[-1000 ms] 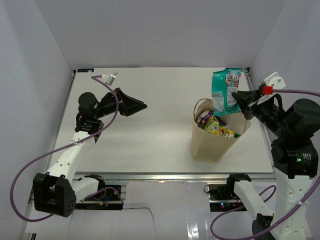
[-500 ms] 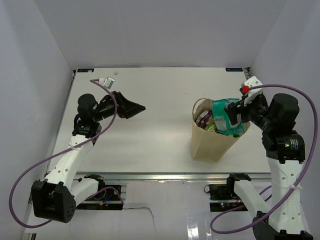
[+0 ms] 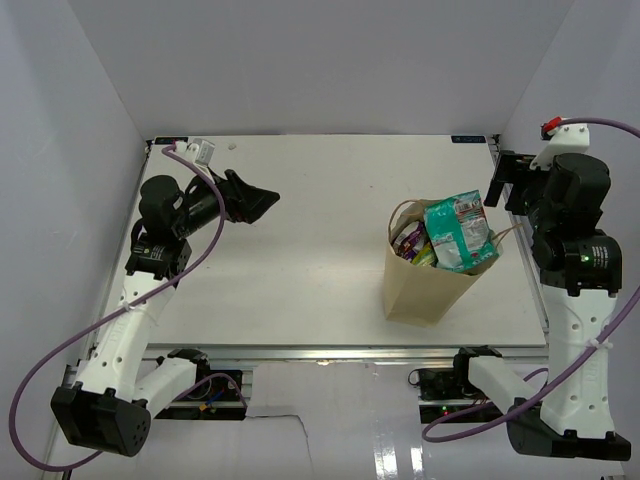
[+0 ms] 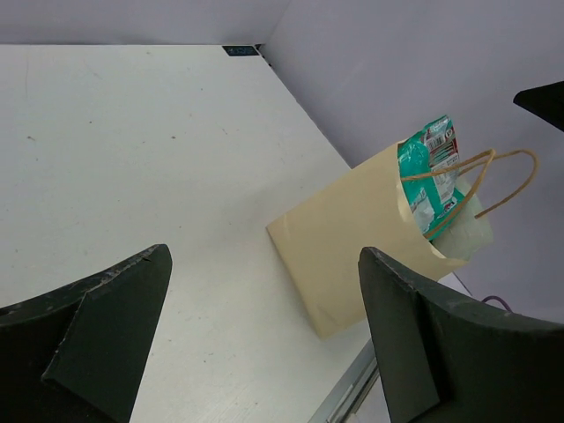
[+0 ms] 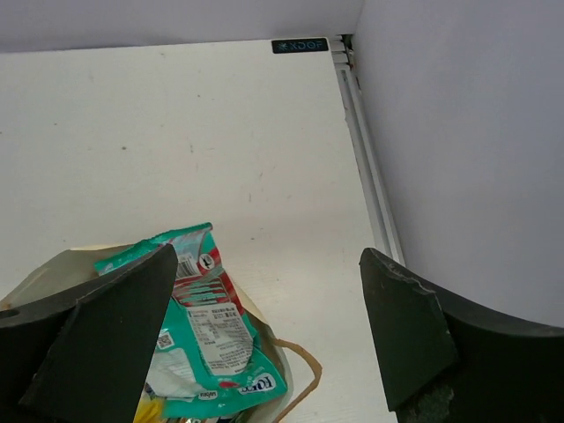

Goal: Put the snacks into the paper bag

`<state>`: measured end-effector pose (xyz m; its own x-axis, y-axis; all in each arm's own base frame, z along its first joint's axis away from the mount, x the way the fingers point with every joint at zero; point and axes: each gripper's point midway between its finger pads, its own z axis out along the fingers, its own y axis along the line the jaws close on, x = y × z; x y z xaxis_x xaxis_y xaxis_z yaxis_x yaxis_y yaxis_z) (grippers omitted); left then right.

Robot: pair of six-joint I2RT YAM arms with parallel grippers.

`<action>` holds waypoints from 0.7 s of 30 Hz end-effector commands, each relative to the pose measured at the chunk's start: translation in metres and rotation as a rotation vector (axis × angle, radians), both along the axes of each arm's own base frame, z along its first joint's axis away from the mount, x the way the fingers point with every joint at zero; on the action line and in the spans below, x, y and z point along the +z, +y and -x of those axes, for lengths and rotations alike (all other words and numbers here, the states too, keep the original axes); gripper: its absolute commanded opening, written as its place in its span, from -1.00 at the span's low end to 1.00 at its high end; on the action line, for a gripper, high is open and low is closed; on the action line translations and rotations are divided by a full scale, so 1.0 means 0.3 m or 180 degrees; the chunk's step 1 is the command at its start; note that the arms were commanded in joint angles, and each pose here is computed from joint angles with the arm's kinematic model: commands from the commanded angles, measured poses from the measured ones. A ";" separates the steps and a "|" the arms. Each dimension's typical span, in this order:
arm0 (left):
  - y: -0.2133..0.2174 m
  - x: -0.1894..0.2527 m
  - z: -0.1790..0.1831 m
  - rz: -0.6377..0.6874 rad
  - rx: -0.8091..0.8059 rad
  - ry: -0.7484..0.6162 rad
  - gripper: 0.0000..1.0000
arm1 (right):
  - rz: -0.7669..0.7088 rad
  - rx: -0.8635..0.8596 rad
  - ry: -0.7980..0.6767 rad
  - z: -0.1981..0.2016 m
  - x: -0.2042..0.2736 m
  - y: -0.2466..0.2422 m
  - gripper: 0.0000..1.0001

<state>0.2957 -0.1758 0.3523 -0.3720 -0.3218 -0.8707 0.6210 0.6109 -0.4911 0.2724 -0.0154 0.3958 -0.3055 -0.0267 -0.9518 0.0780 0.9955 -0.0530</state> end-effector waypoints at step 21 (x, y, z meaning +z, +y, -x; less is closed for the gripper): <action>-0.016 0.063 -0.057 0.0042 -0.0047 -0.0068 0.96 | 0.0348 -0.0712 -0.0354 0.115 0.067 -0.148 0.80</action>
